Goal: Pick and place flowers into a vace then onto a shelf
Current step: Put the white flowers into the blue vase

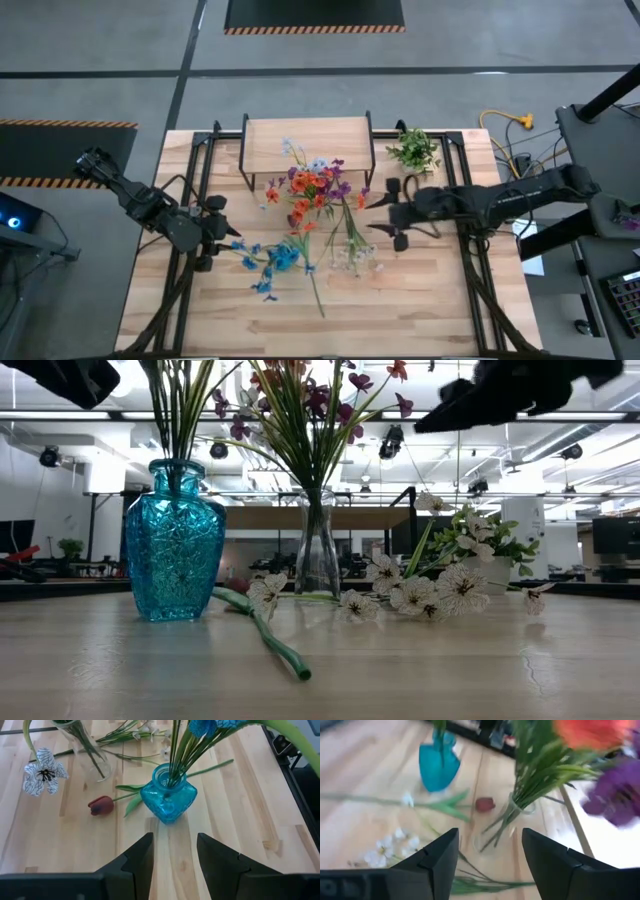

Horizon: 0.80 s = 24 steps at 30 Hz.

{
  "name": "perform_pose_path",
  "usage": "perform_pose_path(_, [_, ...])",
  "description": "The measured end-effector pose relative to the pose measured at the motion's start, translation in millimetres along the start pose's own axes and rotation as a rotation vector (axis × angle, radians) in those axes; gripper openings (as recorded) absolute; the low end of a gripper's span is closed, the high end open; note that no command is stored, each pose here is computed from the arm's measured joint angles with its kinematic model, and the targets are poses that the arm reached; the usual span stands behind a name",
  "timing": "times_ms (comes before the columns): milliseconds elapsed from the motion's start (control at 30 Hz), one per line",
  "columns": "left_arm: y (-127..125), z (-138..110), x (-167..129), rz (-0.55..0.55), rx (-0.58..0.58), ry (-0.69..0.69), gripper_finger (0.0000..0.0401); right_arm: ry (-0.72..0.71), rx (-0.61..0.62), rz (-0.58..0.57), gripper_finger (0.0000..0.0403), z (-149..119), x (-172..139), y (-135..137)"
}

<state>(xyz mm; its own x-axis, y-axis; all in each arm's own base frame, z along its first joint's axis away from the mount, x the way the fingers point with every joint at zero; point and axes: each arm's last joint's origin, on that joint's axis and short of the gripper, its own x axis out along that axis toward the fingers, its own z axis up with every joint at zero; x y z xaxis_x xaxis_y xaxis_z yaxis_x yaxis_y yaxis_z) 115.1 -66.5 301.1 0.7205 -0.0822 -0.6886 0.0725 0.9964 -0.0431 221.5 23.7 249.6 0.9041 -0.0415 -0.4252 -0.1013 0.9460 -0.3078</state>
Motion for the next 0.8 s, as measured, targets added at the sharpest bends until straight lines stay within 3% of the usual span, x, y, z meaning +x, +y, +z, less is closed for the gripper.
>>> perform_pose_path(133, [0.0,0.0,0.0,0.0,-0.004,0.0,0.0134,0.119,-0.14,0.041,0.0209,16.4,16.2,-1.9])
perform_pose_path(367, [-0.3,0.3,0.6,0.001,-0.004,0.001,0.0134,0.366,-0.41,0.175,0.0205,19.8,48.4,2.2])
perform_pose_path(667, [-0.3,2.3,0.7,0.02,-0.028,-0.027,0.0134,0.536,-0.605,0.312,0.0205,20.5,95.0,9.5])
perform_pose_path(800, [-0.5,2.8,0.6,0.018,-0.031,-0.033,0.0134,0.691,-0.656,0.331,0.0205,16.8,108.0,10.7])
